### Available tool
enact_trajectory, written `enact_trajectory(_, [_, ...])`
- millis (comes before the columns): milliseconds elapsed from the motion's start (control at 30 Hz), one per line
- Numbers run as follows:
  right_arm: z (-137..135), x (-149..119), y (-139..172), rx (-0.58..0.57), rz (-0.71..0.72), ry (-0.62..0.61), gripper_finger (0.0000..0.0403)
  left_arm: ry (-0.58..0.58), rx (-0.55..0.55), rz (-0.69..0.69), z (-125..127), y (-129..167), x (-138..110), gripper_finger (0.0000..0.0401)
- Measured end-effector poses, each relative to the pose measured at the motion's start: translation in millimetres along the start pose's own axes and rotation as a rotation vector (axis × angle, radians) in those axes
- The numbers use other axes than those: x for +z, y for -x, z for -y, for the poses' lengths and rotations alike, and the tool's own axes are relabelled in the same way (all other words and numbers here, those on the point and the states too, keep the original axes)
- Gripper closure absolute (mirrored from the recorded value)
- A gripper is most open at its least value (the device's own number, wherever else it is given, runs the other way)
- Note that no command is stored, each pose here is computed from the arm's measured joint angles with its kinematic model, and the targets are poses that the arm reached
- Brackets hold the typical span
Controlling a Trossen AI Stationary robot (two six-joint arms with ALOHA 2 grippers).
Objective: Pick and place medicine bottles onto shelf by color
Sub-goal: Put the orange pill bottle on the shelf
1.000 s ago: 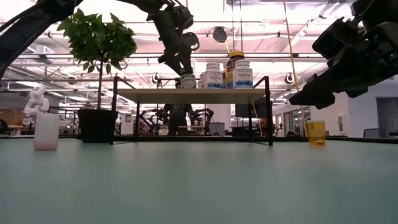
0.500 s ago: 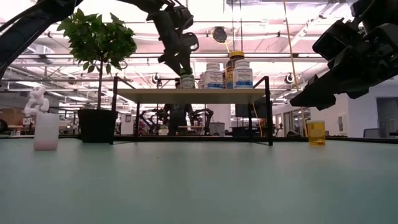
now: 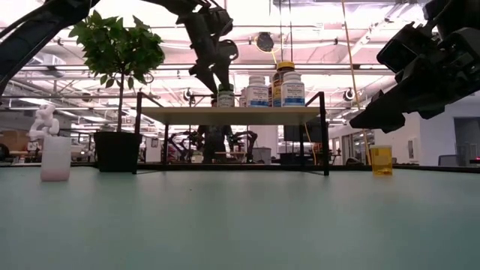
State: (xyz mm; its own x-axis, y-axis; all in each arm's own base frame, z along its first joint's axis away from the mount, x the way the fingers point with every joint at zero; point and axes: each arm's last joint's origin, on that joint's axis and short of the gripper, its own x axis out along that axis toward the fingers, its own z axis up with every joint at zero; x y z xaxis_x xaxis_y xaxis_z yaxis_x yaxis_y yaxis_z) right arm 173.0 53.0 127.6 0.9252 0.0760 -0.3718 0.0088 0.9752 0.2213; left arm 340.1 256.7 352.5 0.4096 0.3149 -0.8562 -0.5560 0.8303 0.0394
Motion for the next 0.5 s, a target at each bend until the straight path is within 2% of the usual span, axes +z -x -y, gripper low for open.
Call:
enact_trajectory(100, [0, 0, 0, 0.001, 0.001, -0.001, 0.0188, 0.011, -0.003, -0.03, 2, 2, -3, 0.0076])
enact_trajectory(233, [-2, 5, 0, 0.017, 0.046, -0.018, 0.0188, 0.027, 0.017, -0.087, 7, 25, -14, 0.0061])
enact_trajectory(367, [-8, 13, 2, 0.071, 0.142, 0.006, 0.0188, 0.026, 0.073, -0.116, 23, 57, -26, 0.0064])
enact_trajectory(500, [-8, 22, 7, 0.058, 0.166, 0.083, 0.0188, -0.007, 0.131, -0.053, 50, 101, -38, 0.0082])
